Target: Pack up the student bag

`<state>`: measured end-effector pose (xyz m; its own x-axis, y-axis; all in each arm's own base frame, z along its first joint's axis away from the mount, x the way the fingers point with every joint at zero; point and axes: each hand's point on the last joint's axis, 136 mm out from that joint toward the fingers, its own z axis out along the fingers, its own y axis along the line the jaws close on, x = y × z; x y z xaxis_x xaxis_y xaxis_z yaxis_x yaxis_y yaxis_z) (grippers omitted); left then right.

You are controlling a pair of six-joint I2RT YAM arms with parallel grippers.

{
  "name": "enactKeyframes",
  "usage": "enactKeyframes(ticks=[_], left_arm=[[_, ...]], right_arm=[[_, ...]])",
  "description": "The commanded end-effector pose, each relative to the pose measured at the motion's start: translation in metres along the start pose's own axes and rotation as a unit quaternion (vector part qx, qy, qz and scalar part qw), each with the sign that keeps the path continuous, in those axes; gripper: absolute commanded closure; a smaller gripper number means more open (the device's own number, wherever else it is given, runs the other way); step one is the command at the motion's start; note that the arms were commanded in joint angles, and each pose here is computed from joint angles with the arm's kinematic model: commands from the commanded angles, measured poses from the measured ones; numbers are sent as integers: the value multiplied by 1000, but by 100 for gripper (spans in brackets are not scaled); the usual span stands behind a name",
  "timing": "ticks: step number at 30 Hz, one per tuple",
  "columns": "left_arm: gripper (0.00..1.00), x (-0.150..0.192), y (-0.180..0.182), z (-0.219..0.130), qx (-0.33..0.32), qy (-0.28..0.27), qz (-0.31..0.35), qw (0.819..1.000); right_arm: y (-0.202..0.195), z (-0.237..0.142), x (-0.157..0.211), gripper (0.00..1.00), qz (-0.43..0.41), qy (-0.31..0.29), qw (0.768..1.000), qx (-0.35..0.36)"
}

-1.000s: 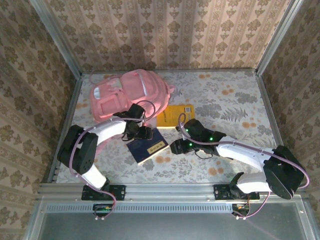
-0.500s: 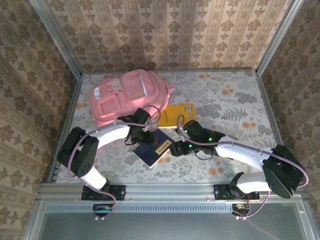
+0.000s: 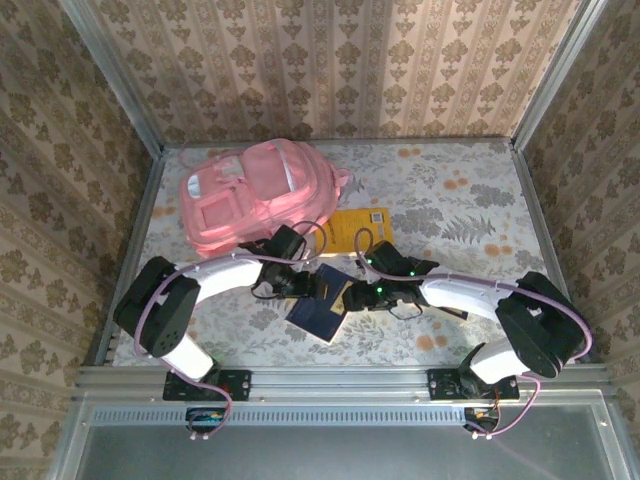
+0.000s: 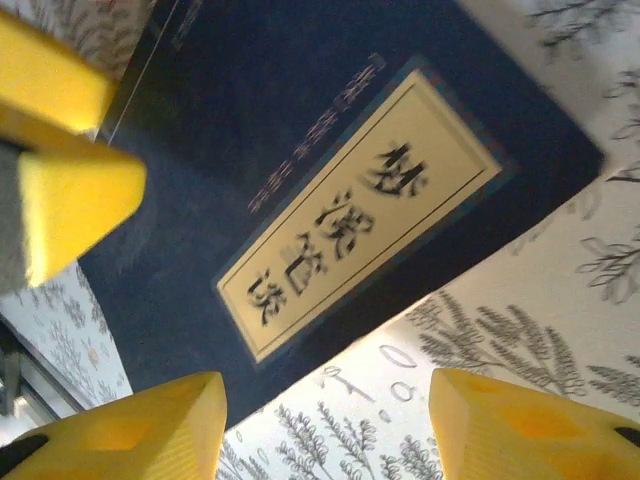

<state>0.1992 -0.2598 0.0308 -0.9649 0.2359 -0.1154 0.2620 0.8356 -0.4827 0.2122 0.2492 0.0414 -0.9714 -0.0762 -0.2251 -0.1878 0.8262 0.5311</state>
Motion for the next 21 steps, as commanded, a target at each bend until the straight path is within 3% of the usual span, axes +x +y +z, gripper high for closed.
enactKeyframes(ticks=[1,5,12,21], left_arm=[[29,19,-39,15,84,51,15,995],[29,20,-47,18,99,56,21,993],[29,18,-62,19,121,56,34,990],[30,17,-62,17,104,58,42,992]], right_arm=[[-13,4,1,42,73,2,997,-16],[-20,10,3,42,126,8,991,-54],[-15,22,2,42,150,19,985,-86],[0,-9,-23,45,154,-37,981,-113]])
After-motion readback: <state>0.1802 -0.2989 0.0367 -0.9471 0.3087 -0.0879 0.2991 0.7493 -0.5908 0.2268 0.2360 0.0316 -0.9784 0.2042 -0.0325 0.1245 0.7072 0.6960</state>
